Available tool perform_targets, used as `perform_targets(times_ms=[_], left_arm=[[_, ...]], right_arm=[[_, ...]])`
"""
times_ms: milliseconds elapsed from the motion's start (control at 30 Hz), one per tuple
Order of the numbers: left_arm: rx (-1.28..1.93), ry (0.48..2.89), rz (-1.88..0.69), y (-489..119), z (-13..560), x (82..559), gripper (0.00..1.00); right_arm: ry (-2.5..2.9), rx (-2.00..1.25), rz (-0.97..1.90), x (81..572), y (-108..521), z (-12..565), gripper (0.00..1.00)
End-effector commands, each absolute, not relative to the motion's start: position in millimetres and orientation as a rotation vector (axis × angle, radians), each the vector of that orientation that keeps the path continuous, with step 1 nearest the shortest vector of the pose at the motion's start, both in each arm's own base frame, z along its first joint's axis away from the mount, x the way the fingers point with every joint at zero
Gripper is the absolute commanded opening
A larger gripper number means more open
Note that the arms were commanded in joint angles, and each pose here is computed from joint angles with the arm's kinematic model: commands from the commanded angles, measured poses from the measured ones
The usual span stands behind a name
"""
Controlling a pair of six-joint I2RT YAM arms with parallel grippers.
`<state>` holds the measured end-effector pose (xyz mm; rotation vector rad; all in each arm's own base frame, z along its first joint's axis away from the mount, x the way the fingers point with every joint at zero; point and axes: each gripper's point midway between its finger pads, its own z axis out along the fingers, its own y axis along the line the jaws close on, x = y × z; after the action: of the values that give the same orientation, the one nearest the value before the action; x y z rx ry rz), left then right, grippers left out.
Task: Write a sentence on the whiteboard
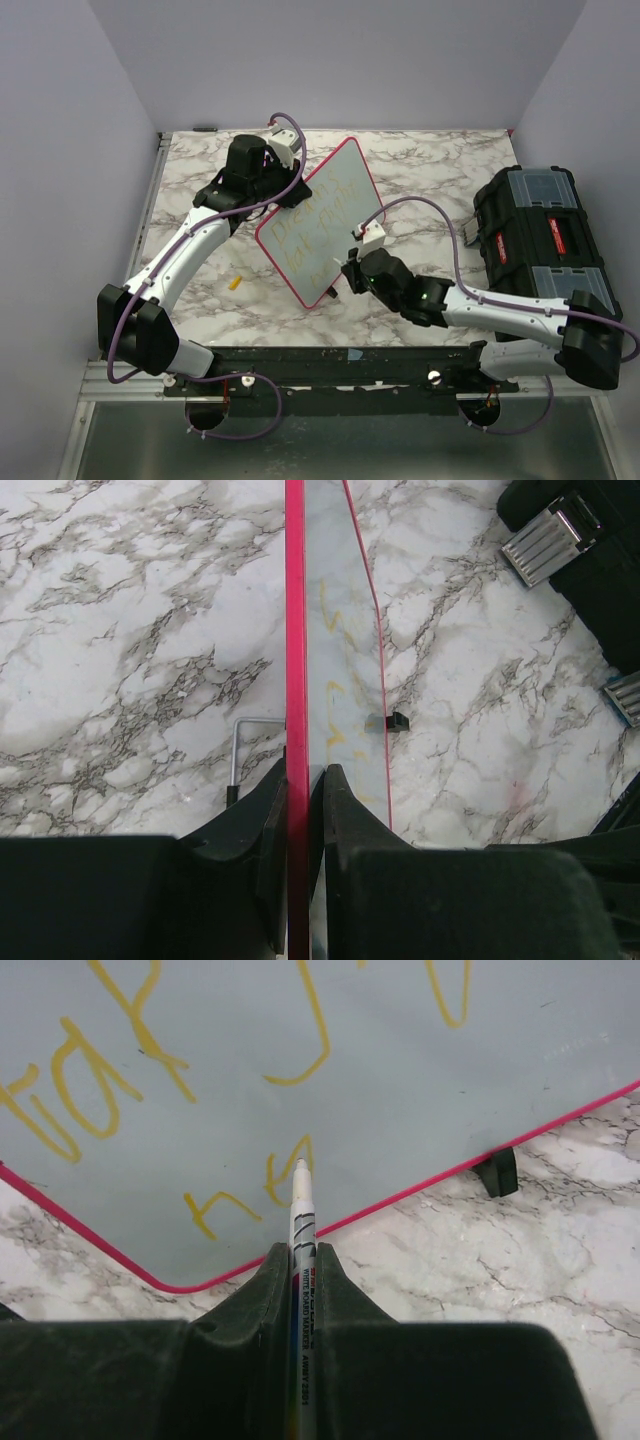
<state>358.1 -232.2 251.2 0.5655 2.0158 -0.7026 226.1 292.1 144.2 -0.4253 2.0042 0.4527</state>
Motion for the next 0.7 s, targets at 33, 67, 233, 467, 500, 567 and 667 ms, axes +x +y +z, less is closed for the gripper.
perform_targets(times_ms=[33,67,233,467,500,567,667], left_arm=[[0.69,2.101,-0.592,-224,208,351,0.0],[0.691,2.1,-0.593,-224,208,351,0.0],[0.692,2.102,-0.594,-225,208,351,0.0],[0.692,2.103,-0.596,-225,208,350,0.0],[0.692,2.102,-0.596,-224,208,350,0.0],[0.692,2.099,-0.599,-225,209,350,0.0],[0.694,2.094,-0.604,-225,210,349,0.0]], right_arm=[[1.993,-0.361,0.379,243,284,148,0.01],[1.994,-0.354,0.371,245,282,147,0.01],[1.992,-0.345,0.377,250,282,146,0.01],[1.982,-0.353,0.397,255,289,151,0.01],[1.981,-0.355,0.399,255,290,152,0.01],[1.98,-0.356,0.4,257,291,153,0.01],[1.977,-0.356,0.403,259,293,155,0.01]])
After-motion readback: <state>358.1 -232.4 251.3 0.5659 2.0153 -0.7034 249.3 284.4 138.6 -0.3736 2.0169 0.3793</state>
